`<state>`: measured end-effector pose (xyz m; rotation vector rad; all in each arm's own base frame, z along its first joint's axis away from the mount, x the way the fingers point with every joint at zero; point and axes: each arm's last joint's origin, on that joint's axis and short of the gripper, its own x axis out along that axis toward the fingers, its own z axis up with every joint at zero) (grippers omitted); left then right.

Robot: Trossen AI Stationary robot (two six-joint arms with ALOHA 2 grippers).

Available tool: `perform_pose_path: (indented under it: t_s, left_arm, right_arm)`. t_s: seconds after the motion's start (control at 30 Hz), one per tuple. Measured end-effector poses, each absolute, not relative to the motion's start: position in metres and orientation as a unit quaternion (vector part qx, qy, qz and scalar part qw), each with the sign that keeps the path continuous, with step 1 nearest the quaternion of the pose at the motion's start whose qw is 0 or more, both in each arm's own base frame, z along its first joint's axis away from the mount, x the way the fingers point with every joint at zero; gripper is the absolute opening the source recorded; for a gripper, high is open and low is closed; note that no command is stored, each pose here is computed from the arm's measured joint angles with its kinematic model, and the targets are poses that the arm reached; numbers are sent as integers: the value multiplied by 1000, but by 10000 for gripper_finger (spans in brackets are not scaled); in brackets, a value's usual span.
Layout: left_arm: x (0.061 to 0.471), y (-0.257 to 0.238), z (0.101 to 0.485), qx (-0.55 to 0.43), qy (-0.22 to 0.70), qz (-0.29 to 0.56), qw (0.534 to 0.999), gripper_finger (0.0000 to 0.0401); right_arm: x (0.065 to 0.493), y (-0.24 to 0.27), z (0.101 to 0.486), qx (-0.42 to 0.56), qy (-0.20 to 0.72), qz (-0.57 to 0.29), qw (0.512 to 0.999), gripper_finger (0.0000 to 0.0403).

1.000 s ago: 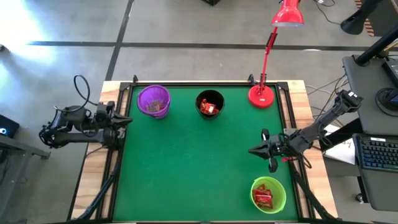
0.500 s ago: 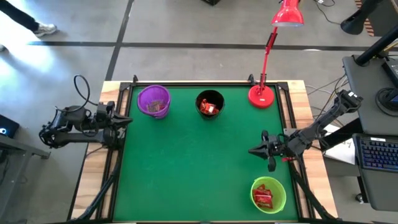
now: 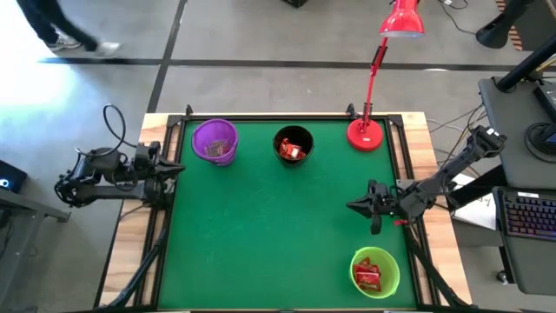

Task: Sort candy
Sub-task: Return to Home Position

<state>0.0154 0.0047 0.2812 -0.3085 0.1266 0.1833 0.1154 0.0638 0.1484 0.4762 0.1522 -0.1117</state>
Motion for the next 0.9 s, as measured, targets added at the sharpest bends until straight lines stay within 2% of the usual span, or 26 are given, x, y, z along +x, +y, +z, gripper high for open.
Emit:
perform_pose_path:
  t_s: [0.1, 0.27, 0.53, 0.77, 0.9]
  left_arm:
    - [15, 5, 281, -153, 63, 91, 982, 0]
    - [15, 5, 281, -153, 63, 92, 982, 0]
    - [15, 5, 281, -153, 63, 92, 982, 0]
    - [15, 5, 281, -153, 63, 92, 982, 0]
    - [15, 5, 281, -153, 63, 92, 982, 0]
  right_arm:
    - [117, 65, 156, 217, 48, -37, 974, 9]
    - [115, 67, 173, 119, -14, 24, 993, 9]
    - [98, 55, 194, 120, -95, 51, 987, 9]
    - [82, 52, 205, 88, -162, 186, 965, 9]
    - [76, 51, 203, 95, -156, 237, 954, 9]
